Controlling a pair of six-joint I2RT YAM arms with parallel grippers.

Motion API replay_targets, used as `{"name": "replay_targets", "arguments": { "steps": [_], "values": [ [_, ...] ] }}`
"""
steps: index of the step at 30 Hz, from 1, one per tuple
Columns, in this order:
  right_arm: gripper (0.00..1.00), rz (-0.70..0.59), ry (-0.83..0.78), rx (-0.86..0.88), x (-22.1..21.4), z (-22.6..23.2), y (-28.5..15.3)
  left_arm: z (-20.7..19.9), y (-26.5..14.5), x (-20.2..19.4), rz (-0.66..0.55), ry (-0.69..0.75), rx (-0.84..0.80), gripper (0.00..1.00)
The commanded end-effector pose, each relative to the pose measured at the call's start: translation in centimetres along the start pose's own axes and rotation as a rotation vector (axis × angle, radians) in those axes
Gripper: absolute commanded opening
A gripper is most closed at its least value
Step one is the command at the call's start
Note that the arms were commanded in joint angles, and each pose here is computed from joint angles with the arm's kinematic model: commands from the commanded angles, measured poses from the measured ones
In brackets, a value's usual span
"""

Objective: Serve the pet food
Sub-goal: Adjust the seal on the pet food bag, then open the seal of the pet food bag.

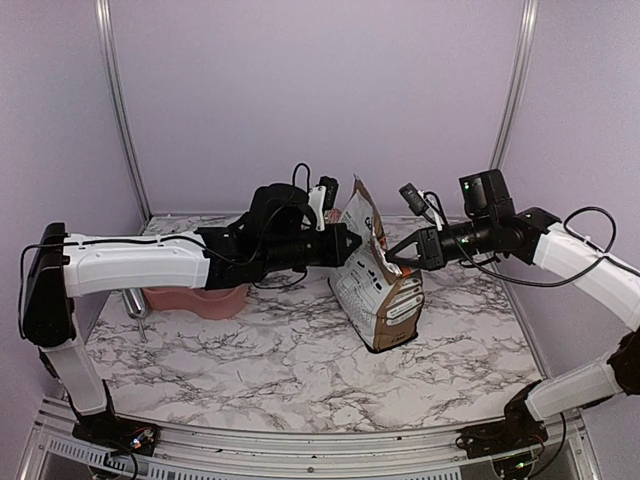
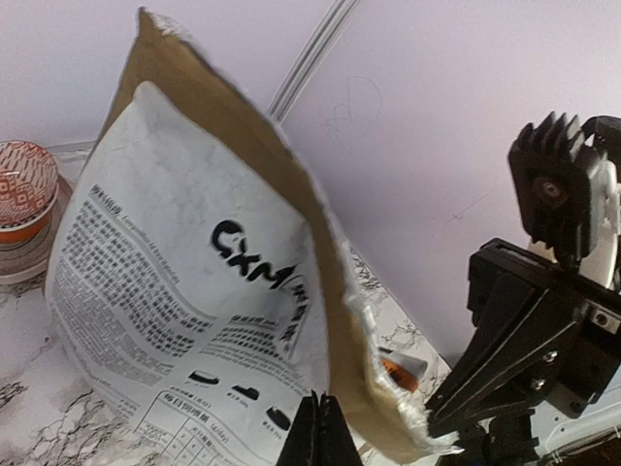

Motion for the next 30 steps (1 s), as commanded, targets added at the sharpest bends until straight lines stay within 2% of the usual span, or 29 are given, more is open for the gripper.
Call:
{"name": "replay_targets", "arguments": {
  "steps": [1, 6, 10, 15, 17, 30],
  "values": [
    [0.00, -0.024, -0.031, -0.007, 0.7, 1.2, -1.5, 2.1, -1.3, -1.7, 0.070, 0.060, 0.128, 0.00],
    [0.00, -0.024, -0.033, -0.008, 0.9, 1.2, -1.5, 2.6, -1.6, -2.3, 0.090, 0.081, 0.168, 0.00],
    [0.00, -0.022, -0.035, 0.001, 1.0, 1.2, -1.4, 1.8, -2.1, -1.5, 0.070, 0.068, 0.113, 0.00],
    [0.00, -0.015, -0.033, 0.020, 1.2, 1.1, -0.9, 0.3, -2.6, 0.1, 0.039, 0.025, 0.011, 0.24],
    [0.00, -0.012, -0.031, 0.029, 1.2, 1.0, -0.7, -0.1, -2.7, 0.5, 0.038, 0.000, -0.018, 0.31],
    [0.00, -0.006, -0.039, 0.052, 1.3, 0.8, -0.3, -2.3, -1.3, 1.0, 0.066, -0.075, -0.156, 0.41]
  ]
}}
Point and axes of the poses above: each gripper's point midway between its finger pads, its own y axis out along the fingers, its own z axis along the line the jaws close on, x = y × z, the point moved 7 cm from there along -y, back along the fingers, and after that the axes turned 15 degrees about y, right-handed, at the moved point
